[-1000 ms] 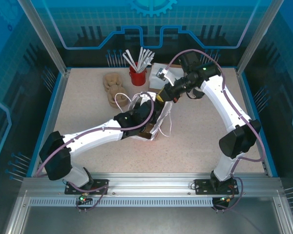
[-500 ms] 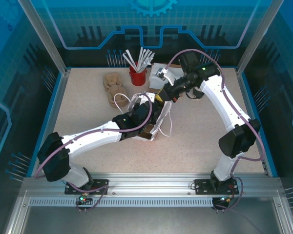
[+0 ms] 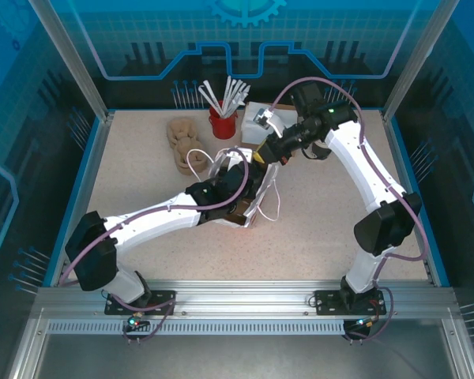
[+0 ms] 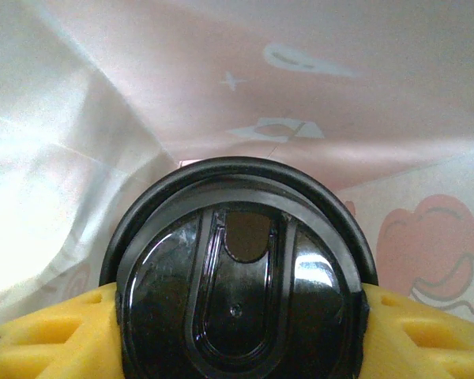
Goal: Pack the takeout coffee
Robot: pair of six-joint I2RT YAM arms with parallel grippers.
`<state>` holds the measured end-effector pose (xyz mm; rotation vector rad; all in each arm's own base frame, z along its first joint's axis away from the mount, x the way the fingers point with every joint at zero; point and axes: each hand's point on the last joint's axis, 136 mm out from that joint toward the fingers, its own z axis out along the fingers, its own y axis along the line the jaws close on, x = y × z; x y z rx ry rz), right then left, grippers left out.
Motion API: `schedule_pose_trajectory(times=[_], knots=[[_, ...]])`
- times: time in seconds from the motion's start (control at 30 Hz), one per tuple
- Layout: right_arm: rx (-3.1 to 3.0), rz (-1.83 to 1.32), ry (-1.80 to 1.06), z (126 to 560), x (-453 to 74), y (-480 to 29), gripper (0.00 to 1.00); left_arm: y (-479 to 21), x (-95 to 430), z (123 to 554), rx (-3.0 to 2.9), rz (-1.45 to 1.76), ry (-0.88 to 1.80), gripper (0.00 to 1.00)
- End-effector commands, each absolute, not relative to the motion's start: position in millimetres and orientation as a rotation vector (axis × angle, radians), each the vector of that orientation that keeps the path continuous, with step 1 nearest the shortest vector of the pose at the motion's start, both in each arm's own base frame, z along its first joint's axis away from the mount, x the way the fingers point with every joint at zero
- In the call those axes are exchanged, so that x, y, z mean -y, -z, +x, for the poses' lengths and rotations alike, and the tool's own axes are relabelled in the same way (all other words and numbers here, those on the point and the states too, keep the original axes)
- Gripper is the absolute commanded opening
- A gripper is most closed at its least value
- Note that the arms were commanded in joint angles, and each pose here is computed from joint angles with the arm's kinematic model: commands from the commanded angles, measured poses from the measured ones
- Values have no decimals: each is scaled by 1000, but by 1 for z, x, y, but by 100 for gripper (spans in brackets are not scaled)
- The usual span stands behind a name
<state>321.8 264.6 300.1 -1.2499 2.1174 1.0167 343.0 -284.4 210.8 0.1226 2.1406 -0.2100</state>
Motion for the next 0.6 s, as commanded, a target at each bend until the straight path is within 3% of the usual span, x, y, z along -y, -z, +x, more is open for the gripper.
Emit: schedule_pose_trajectory(times=[0.0, 0.57], knots=[[-1995, -1282, -1112, 314, -277, -322, 0, -177, 288, 334, -2267, 185, 185, 61], [-1995, -1295, -1070, 312, -273, -323, 0, -211, 279, 326, -2191, 179, 247, 61]])
